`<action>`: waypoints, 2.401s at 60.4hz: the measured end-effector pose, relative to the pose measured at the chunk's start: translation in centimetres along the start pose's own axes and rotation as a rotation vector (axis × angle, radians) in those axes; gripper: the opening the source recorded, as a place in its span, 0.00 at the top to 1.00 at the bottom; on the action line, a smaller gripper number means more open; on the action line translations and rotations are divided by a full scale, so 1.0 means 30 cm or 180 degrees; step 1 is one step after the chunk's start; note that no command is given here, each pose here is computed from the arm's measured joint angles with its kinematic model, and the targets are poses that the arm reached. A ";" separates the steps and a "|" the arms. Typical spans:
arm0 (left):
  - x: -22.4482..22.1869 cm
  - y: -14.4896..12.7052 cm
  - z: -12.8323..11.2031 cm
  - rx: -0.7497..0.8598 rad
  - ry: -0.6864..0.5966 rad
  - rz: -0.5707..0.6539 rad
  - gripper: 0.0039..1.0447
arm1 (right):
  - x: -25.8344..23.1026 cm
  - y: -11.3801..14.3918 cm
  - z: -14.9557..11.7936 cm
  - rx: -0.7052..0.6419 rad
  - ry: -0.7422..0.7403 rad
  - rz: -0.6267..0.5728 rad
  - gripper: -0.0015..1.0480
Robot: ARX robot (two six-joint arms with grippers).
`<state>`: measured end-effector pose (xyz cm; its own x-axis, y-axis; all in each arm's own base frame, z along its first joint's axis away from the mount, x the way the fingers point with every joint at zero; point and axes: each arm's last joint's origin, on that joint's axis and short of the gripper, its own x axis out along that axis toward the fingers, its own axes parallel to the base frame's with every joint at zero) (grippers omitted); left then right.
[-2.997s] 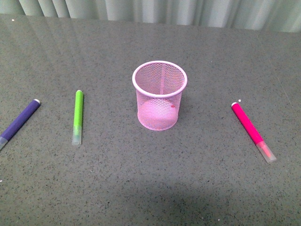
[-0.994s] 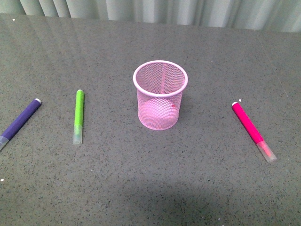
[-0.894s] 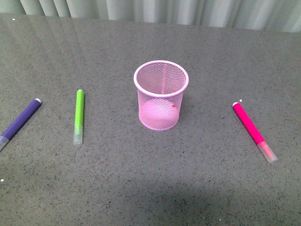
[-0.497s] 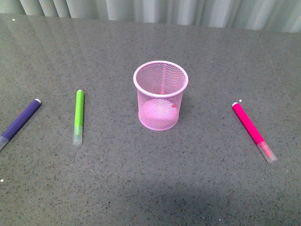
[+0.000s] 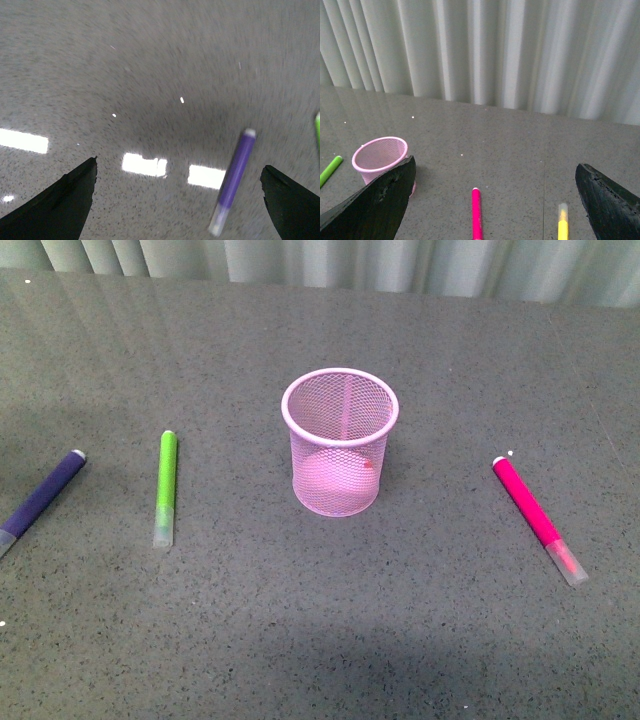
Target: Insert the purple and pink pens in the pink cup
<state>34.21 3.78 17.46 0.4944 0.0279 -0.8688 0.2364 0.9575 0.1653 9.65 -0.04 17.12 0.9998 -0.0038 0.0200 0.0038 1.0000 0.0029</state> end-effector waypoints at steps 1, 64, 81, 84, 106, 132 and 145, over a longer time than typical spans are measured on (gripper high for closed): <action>0.008 -0.007 -0.003 0.0054 0.0021 -0.0017 0.07 | 0.000 0.000 0.000 0.0000 0.0000 0.0000 0.07; 0.312 -0.059 0.022 -0.0135 0.0234 -0.0119 0.07 | 0.000 0.000 0.000 0.0000 0.0001 0.0001 0.07; 0.343 -0.069 0.059 -0.0128 0.0205 -0.0171 0.07 | 0.000 0.000 0.000 0.0000 0.0000 0.0001 0.07; 0.354 -0.074 0.064 -0.0140 0.0205 -0.0207 0.07 | 0.000 0.000 0.000 0.0000 0.0001 0.0001 0.07; 0.367 -0.091 0.079 -0.0224 0.0181 -0.0292 0.07 | 0.000 0.000 0.000 0.0000 0.0001 0.0001 0.07; 0.354 -0.128 0.039 -0.0235 0.0271 -0.0452 0.07 | 0.000 0.000 0.000 0.0000 0.0001 0.0001 0.07; 0.344 -0.134 0.017 -0.0233 0.0283 -0.0465 0.08 | 0.000 0.000 0.000 0.0000 0.0001 0.0001 0.07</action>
<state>38.79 0.07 8.07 0.3824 -0.0909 -0.9195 0.2372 0.9714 0.0027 9.65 -0.03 17.11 0.9998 -0.0034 0.0196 0.0034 1.0000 0.0029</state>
